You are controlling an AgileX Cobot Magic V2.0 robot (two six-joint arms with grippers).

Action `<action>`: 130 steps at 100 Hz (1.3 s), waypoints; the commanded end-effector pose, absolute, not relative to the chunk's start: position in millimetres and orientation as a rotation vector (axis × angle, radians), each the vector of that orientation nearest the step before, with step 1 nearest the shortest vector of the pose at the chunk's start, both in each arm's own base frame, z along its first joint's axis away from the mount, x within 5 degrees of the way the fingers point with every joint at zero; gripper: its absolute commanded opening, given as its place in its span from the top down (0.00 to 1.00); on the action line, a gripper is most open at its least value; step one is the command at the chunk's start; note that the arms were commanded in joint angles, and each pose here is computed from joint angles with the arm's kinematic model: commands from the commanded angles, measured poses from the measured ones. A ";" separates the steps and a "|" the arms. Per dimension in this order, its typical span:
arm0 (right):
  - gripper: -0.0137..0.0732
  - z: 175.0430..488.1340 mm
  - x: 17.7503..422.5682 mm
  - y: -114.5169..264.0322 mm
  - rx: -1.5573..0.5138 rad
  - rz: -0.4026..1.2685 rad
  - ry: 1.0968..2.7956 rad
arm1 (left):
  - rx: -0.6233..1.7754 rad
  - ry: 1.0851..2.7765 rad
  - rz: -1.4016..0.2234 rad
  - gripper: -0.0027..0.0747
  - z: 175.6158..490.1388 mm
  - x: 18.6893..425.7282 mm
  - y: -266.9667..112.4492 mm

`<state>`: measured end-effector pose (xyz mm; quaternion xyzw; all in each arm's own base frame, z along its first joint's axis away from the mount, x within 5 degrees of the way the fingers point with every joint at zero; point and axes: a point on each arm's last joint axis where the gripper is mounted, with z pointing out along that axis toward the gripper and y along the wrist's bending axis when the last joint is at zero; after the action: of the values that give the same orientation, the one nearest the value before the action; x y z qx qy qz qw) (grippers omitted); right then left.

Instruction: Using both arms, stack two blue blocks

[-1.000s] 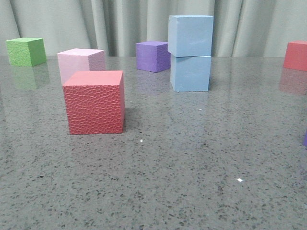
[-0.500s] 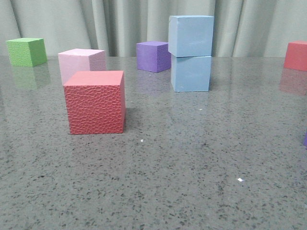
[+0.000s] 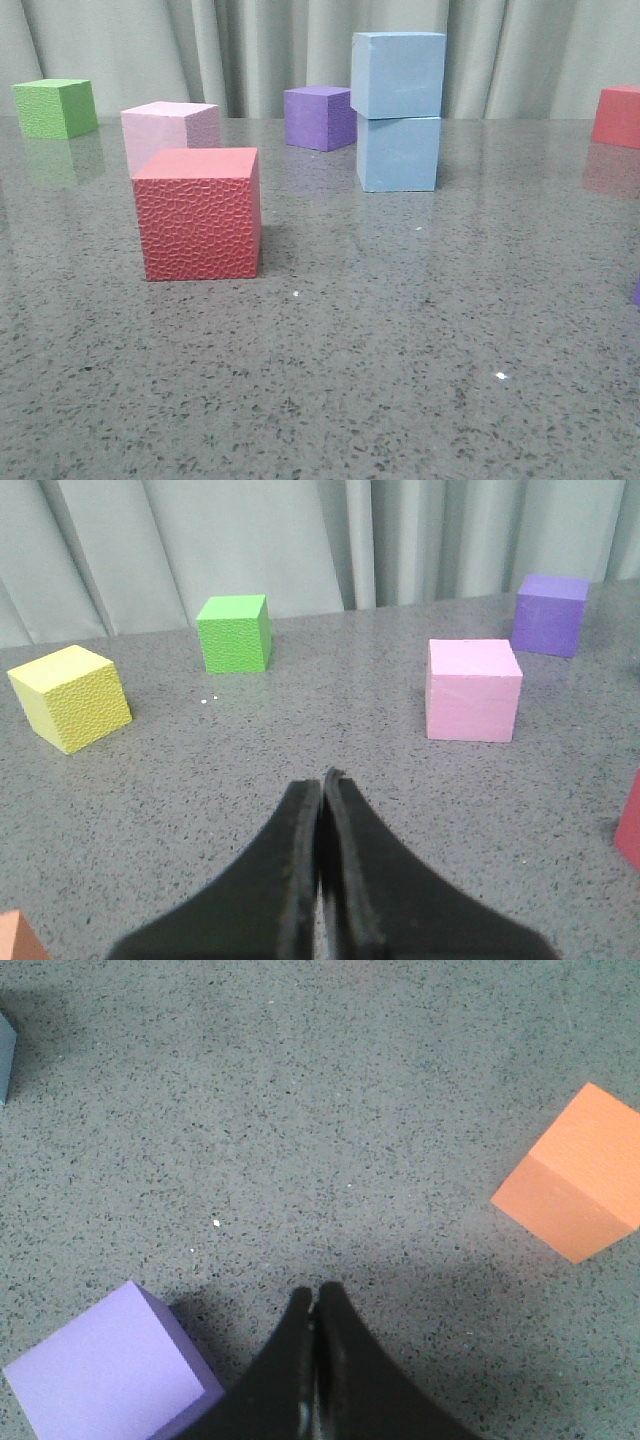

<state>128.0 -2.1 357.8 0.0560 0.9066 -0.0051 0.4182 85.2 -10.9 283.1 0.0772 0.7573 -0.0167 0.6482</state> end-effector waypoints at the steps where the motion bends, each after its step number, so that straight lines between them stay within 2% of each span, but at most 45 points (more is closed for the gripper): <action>1: 0.98 370.4 129.0 -3.5 0.125 -0.028 2.188 | 0.143 1.570 -0.045 0.99 284.2 80.5 -9.7; 29: 0.98 370.4 129.0 -3.5 0.125 -0.028 2.188 | 0.133 1.506 -0.041 0.99 229.3 65.6 -7.4; 52: 0.98 370.4 129.0 -3.5 0.125 -0.028 2.188 | 0.156 1.495 -0.017 0.99 202.4 60.9 -7.0; 130: 0.98 370.4 129.0 -3.5 0.125 -0.028 2.188 | 0.138 1.397 0.040 0.99 208.6 54.1 -4.1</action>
<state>128.0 -2.1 357.8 0.0560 0.9066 -0.0051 0.4182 55.9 -4.3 212.1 0.0716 0.6745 0.0217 0.7345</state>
